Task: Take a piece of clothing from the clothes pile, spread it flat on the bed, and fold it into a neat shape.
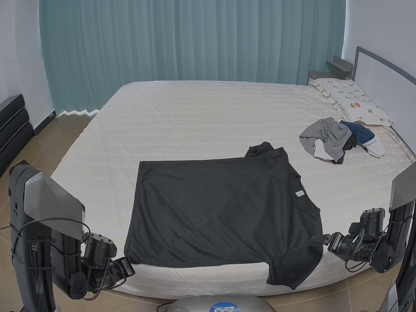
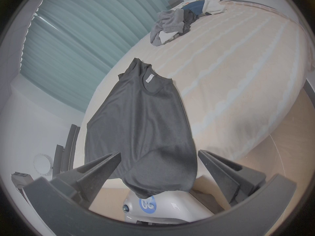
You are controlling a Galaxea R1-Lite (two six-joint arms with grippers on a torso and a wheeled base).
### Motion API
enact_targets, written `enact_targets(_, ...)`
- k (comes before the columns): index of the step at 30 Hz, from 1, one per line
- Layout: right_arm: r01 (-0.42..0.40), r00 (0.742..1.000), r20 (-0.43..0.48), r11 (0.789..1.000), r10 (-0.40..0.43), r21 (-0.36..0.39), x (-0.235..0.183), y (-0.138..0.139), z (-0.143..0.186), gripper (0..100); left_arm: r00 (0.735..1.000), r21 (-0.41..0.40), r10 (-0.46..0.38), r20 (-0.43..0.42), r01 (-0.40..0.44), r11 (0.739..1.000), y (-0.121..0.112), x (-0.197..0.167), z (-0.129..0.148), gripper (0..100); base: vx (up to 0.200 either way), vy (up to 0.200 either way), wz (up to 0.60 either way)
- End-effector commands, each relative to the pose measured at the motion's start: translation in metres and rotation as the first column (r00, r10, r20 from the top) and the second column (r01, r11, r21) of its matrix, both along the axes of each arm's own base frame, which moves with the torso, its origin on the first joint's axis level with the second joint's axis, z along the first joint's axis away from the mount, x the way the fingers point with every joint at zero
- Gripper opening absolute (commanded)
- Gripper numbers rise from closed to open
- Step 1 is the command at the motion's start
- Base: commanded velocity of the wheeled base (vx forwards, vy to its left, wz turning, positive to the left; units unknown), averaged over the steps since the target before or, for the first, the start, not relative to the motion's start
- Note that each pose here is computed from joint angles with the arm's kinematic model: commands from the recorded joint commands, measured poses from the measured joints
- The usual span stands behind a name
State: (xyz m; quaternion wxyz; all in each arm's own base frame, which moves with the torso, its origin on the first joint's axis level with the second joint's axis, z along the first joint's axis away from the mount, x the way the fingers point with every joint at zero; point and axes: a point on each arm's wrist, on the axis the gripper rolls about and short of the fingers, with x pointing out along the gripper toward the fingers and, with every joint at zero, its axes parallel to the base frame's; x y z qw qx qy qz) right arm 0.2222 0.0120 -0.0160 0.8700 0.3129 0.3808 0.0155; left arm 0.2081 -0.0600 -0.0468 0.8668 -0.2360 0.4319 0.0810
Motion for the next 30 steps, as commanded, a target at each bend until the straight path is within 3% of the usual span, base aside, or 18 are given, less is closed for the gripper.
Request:
enact_targets(1, -0.012, 0.999, -0.046, 1.0, 0.012, -0.014, -0.005, 0.0, -0.008, 100, 1.0, 0.019, 0.027, -0.016, -0.027, 0.999, 0.007, -0.003, -0.001, 0, 0.0, 0.0, 0.0)
enact_targets(11, -0.018, 0.998, -0.058, 1.0, 0.017, -0.019, -0.005, 0.0, -0.013, 100, 0.999, -0.038, 0.017, 0.041, -0.015, 0.999, 0.006, 0.002, 0.006, 0, 0.0, 0.0, 0.0)
enact_targets(12, -0.018, 0.998, -0.057, 1.0, 0.017, -0.019, -0.005, 0.0, -0.012, 100, 0.999, -0.046, 0.012, 0.04, -0.01, 0.999, 0.006, 0.002, 0.006, 100, 0.0, 0.0, 0.0)
enact_targets(29, -0.031, 0.998, -0.057, 1.0, 0.03, -0.006, -0.004, 0.0, -0.013, 100, 0.995, -0.046, -0.026, 0.091, 0.03, 0.998, -0.009, 0.026, -0.007, 100, 0.0, 0.0, 0.0)
enact_targets(30, -0.032, 0.998, -0.058, 0.999, 0.031, -0.005, -0.004, 0.0, -0.013, 100, 0.995, -0.046, -0.026, 0.091, 0.03, 0.998, -0.009, 0.026, -0.007, 0, 0.0, 0.0, 0.0)
